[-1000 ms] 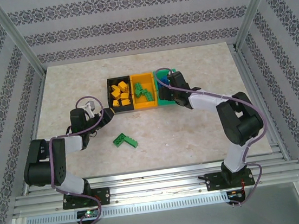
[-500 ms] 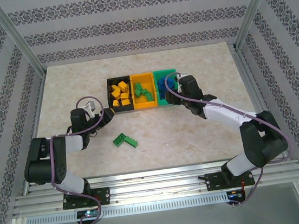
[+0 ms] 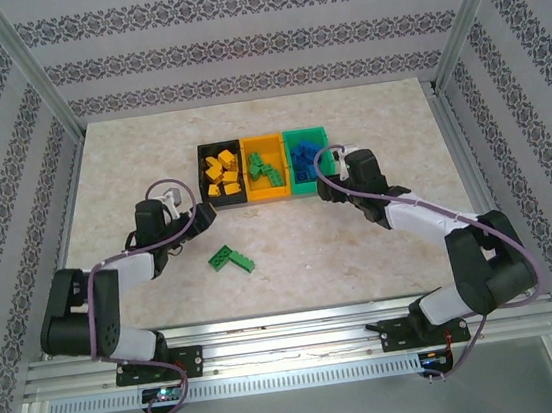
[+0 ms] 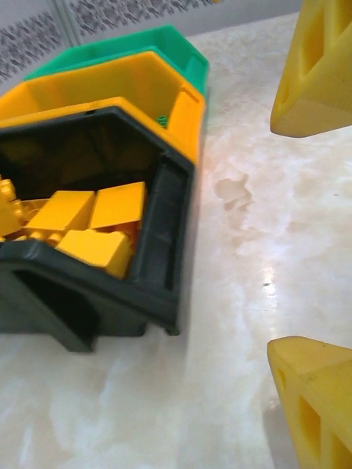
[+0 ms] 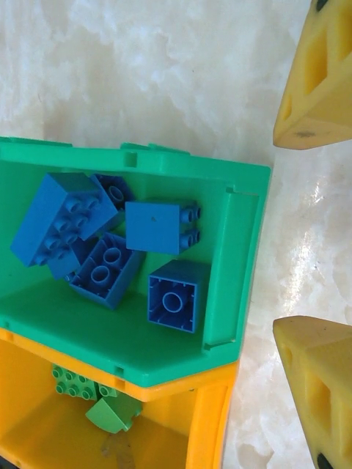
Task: Sort the legos into containers by color
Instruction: Pick up the lego from the middle-left of the table.
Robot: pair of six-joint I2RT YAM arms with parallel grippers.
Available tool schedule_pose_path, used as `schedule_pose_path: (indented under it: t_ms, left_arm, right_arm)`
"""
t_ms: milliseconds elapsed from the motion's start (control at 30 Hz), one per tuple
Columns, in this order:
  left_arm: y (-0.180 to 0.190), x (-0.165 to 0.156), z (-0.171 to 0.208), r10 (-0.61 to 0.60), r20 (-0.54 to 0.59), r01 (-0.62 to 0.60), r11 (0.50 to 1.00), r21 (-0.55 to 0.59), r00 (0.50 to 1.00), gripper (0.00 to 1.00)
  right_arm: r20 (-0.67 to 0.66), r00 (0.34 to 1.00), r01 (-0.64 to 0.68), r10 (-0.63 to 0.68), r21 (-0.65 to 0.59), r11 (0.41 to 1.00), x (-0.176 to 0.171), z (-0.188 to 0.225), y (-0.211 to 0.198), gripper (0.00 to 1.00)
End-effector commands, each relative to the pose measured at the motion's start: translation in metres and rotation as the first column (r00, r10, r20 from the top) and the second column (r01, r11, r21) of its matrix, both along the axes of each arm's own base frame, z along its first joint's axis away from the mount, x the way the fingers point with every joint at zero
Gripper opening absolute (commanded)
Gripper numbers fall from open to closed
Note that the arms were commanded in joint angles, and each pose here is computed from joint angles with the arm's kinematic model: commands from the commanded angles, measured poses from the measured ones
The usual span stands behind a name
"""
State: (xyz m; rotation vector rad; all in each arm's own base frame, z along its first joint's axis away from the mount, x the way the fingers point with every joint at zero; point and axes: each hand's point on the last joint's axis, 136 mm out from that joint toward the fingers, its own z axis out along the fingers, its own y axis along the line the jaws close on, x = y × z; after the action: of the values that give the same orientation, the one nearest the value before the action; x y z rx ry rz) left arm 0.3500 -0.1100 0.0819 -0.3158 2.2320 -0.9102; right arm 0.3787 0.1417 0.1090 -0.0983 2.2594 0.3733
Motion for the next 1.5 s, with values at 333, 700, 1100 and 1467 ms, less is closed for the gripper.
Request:
schedule_pose_path:
  t_ms: [333,700,1100,1467]
  left_arm:
    - [-0.011,-0.083,-0.017,-0.098,-0.304,0.187,0.941,0.281,0.948,0.73]
    - [-0.011,-0.101,-0.026,-0.125,-0.429,0.306,0.871,0.384,0.895,0.72]
    - [-0.02,-0.124,-0.035,-0.197,-0.511,0.443,0.793,0.418,0.837,0.7]
    - [-0.024,-0.105,-0.043,-0.19,-0.532,0.484,0.724,0.492,0.825,0.7]
  right_arm:
    - [0.05,0.999,-0.02,0.017,0.06,0.998,-0.007,0.001,0.01,0.62]
    - [0.06,0.998,-0.027,0.025,0.04,0.999,-0.012,0.003,0.012,0.62]
    - [0.06,0.998,-0.03,0.028,0.041,0.999,-0.013,0.003,0.013,0.62]
    - [0.061,0.998,-0.031,0.029,0.037,0.999,-0.013,0.004,0.013,0.63]
